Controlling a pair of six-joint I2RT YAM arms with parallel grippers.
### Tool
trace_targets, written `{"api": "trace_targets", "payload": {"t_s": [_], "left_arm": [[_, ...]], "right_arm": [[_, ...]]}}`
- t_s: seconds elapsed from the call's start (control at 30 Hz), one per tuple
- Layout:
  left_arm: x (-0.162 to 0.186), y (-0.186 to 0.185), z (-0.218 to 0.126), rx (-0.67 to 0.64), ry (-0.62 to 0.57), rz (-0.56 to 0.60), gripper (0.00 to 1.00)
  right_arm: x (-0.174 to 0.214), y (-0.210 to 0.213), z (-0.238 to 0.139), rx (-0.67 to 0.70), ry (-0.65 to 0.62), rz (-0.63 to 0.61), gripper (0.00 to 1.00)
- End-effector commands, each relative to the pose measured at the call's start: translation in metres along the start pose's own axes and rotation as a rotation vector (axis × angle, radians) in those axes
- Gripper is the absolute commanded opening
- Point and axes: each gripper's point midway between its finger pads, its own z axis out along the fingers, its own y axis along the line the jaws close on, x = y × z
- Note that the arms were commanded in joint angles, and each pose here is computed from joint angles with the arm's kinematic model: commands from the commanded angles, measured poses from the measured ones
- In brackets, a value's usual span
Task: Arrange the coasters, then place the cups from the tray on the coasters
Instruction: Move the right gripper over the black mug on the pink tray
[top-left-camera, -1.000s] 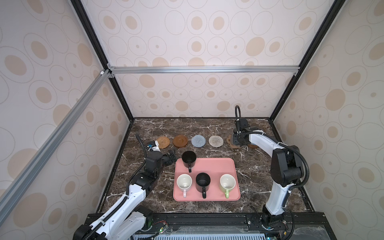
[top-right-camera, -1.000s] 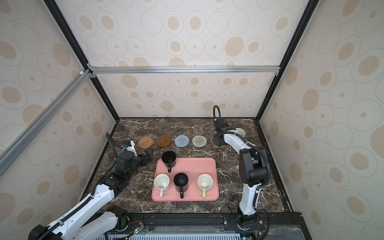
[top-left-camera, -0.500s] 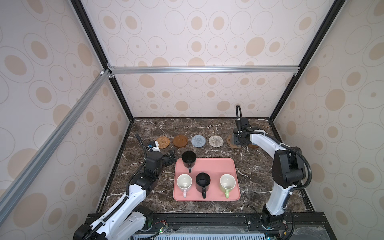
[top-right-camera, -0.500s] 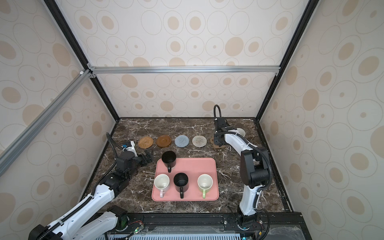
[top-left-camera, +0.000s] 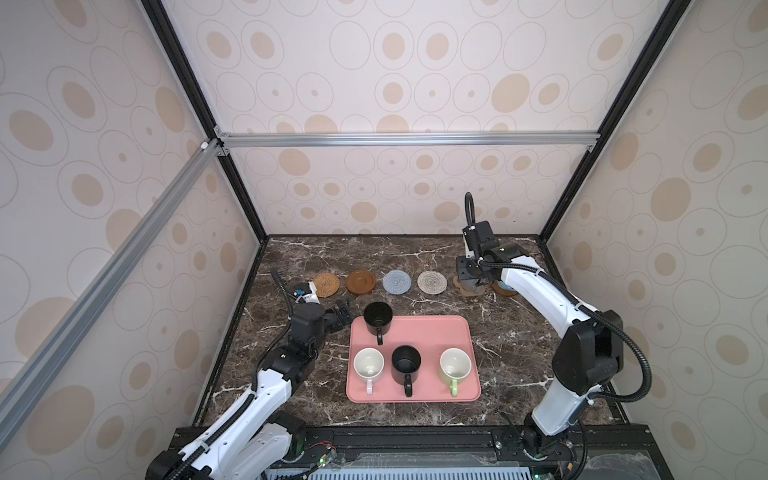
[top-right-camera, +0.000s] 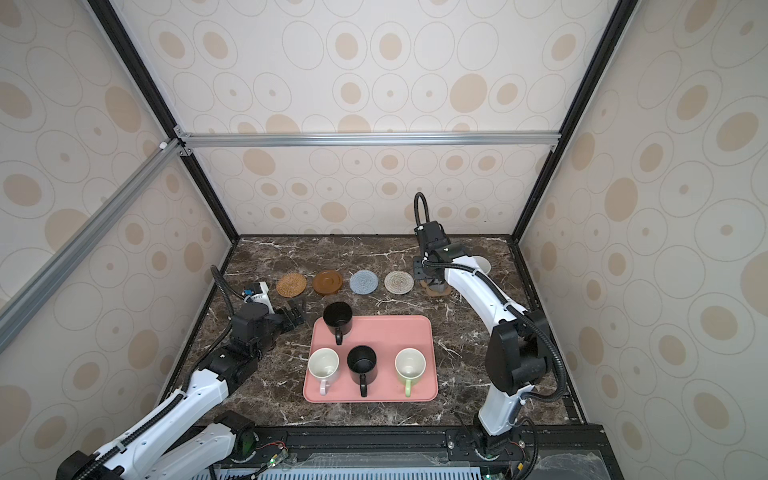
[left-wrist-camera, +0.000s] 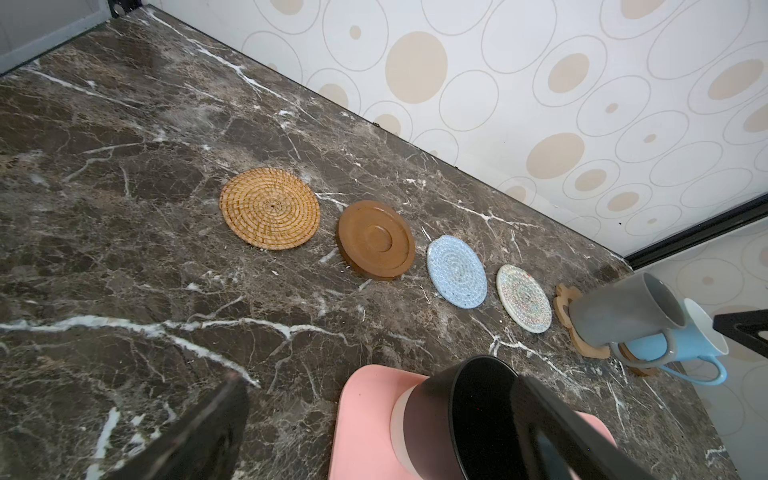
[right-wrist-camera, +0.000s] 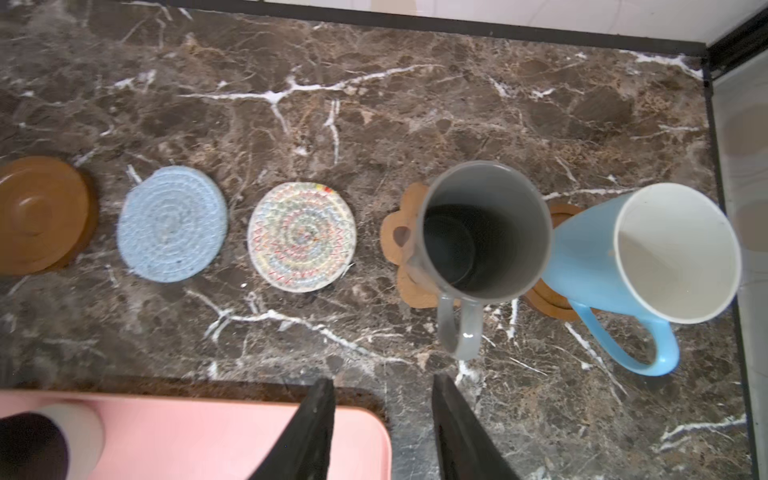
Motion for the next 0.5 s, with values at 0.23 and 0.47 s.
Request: {"api": "trace_targets", "payload": {"t_s": [0.23, 0.47], "left_arm": [[-0.002, 0.005, -0.011, -0.021, -0.008, -0.026, 1.00], [-0.002, 0.015, -0.020, -0.042, -0.040, -0.045, 1.00]], "right_arm": [[0.025, 0.065, -0.038, -0.097, 0.042, -0.061, 0.44], [0.045, 0.101, -0.042, -0.153, 0.078, -0.074, 0.45]]}}
